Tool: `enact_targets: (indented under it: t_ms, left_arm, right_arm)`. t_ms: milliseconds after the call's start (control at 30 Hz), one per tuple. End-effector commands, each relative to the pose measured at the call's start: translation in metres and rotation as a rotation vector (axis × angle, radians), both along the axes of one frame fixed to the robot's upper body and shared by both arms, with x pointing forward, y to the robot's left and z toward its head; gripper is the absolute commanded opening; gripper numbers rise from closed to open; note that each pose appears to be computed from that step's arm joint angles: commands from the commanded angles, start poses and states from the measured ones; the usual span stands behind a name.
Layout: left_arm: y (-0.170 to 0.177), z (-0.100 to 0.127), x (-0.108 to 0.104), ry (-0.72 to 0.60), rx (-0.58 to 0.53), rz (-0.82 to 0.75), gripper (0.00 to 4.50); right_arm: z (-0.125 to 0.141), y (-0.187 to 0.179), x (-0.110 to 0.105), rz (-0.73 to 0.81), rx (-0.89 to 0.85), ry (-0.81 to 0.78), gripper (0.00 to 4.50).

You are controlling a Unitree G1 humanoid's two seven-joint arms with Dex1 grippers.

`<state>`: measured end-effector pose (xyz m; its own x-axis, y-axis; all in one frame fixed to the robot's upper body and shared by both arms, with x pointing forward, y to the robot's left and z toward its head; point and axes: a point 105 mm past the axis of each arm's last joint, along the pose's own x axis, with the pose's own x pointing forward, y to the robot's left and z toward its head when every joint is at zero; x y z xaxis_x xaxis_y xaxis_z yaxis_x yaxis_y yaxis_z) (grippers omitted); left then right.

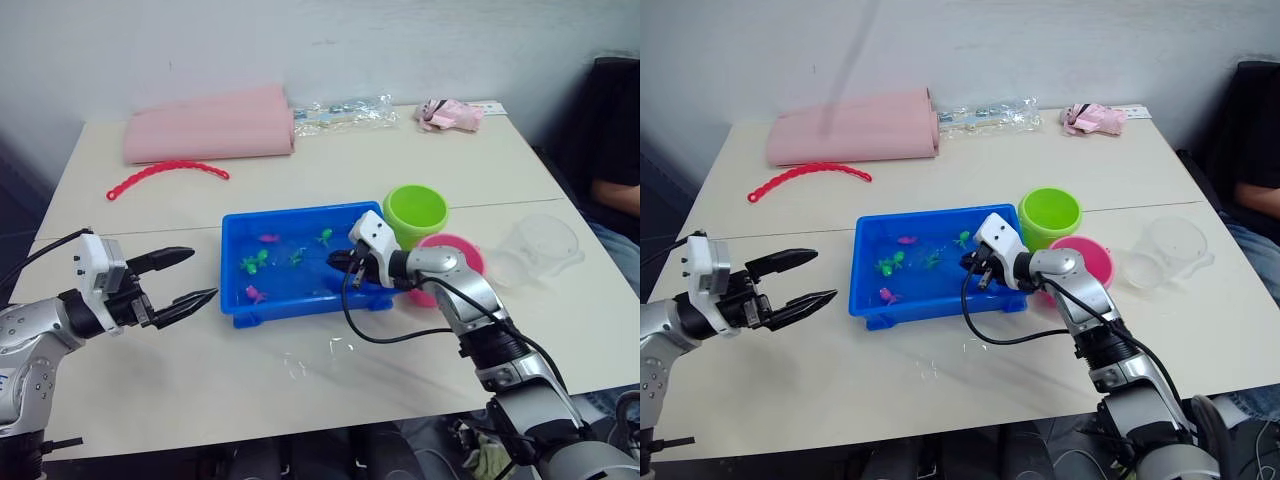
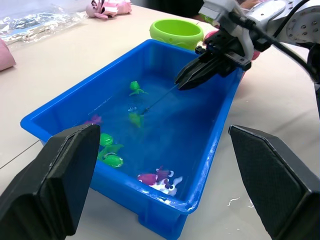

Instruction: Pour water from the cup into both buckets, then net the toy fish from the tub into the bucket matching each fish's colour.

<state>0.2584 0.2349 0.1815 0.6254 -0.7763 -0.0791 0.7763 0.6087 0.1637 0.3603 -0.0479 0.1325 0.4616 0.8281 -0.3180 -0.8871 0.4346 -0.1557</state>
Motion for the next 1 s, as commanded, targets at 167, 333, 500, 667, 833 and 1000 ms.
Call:
enact_targets:
  t_ms: [167, 333, 500, 667, 833, 1000]
  left_arm:
    - [0.005, 0.012, -0.008, -0.042, 0.023, -0.003, 4.47]
    - [0.004, 0.012, -0.007, -0.043, 0.021, -0.002, 4.47]
    - [0.002, 0.01, -0.004, -0.048, 0.01, -0.002, 4.47]
    - [0.003, 0.009, -0.003, -0.047, 0.009, -0.003, 4.47]
    - [0.006, 0.009, -0.004, -0.047, 0.011, 0.0, 4.47]
    - [0.014, -0.001, -0.012, 0.019, 0.043, -0.002, 4.47]
  right_arm:
    - [0.005, 0.007, -0.006, 0.003, 0.028, 0.098, 0.0]
    - [0.006, 0.009, 0.006, -0.034, 0.017, 0.065, 0.0]
    - [0.017, 0.019, 0.02, -0.038, 0.048, -0.049, 0.0]
    - [0.02, 0.029, 0.02, 0.034, 0.028, -0.151, 0.0]
    - [0.019, 0.04, 0.013, 0.109, 0.048, -0.166, 0.0]
    - [0.02, 0.051, -0.004, 0.197, 0.108, -0.171, 0.0]
